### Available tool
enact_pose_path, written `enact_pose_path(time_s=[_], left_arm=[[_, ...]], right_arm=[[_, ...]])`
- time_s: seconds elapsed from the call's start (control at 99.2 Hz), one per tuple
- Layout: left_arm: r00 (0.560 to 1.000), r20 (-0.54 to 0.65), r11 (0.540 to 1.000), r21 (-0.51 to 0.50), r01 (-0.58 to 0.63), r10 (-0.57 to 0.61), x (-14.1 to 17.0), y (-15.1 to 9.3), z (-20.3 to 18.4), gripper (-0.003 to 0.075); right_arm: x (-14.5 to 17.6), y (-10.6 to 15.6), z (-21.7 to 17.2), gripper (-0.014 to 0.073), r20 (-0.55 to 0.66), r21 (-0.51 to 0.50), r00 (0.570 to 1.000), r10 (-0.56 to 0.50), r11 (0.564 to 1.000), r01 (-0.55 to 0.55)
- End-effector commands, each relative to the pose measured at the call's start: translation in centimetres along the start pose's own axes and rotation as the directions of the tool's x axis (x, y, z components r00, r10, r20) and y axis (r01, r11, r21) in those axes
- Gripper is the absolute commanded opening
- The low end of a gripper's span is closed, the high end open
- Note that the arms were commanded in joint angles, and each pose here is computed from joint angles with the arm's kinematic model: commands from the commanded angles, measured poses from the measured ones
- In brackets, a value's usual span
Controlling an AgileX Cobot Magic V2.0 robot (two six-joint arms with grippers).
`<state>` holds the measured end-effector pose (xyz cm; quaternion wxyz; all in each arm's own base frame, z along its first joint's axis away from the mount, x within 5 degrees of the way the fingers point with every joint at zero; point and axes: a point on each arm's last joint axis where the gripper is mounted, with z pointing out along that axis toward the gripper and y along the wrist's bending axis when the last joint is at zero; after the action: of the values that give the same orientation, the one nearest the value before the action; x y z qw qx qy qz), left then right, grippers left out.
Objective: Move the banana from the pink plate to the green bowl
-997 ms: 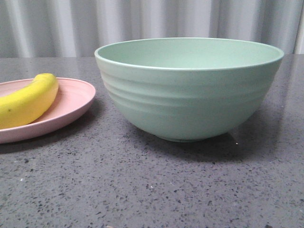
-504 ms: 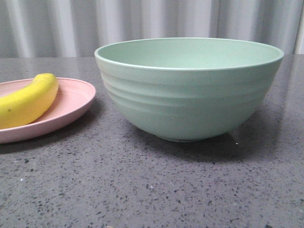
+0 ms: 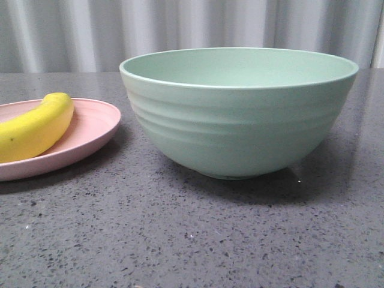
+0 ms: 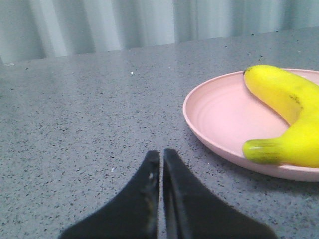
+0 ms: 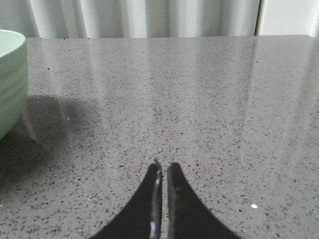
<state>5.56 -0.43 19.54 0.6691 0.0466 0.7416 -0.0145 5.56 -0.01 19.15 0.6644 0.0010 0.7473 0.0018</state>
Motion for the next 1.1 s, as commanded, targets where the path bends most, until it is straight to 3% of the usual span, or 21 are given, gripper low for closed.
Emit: enact_pose_path(time_s=[0.0, 0.343, 0.605, 0.766, 0.957, 1.038, 1.088], left_arm=[[0.991, 0.128, 1.0, 0.01, 0.025, -0.026, -0.8, -0.1, -0.2, -0.002], [0.984, 0.14, 0.994, 0.028, 0.109, -0.112, -2.2, -0.1, 0.0, -0.002], [0.984, 0.14, 0.994, 0.028, 0.11, -0.112, -7.3, 0.1, 0.7, -0.002], [0.984, 0.14, 0.994, 0.027, 0.11, -0.112, -10.1, 0.2, 1.7, -0.002], [0.984, 0.141, 0.994, 0.024, 0.11, -0.113, -11.2, 0.3, 3.1, -0.0015], [0.985, 0.13, 0.994, 0.022, 0.11, -0.112, -11.1, 0.3, 3.6, 0.0059], [0.985, 0.128, 0.994, 0.022, 0.111, -0.112, -11.1, 0.3, 3.8, 0.0177]], right_arm=[[-0.3, 0.0, -0.1, -0.0071, 0.098, 0.004, 0.995, -0.01, 1.0, 0.009], [-1.4, 0.1, 0.1, -0.0071, 0.036, -0.011, 0.998, 0.05, 0.999, -0.05], [-5.8, 0.1, 0.9, -0.0055, -0.021, -0.01, 0.998, 0.052, 0.999, -0.052], [-8.0, 0.2, 2.2, -0.0055, -0.117, -0.008, 0.991, 0.06, 0.998, -0.061], [-9.5, 0.3, 3.4, -0.0055, -0.121, -0.01, 0.989, 0.088, 0.996, -0.09], [-9.3, 0.3, 3.7, -0.0055, -0.135, -0.011, 0.985, 0.108, 0.994, -0.11], [-9.3, 0.3, 3.7, -0.0055, -0.134, -0.011, 0.985, 0.11, 0.994, -0.113]])
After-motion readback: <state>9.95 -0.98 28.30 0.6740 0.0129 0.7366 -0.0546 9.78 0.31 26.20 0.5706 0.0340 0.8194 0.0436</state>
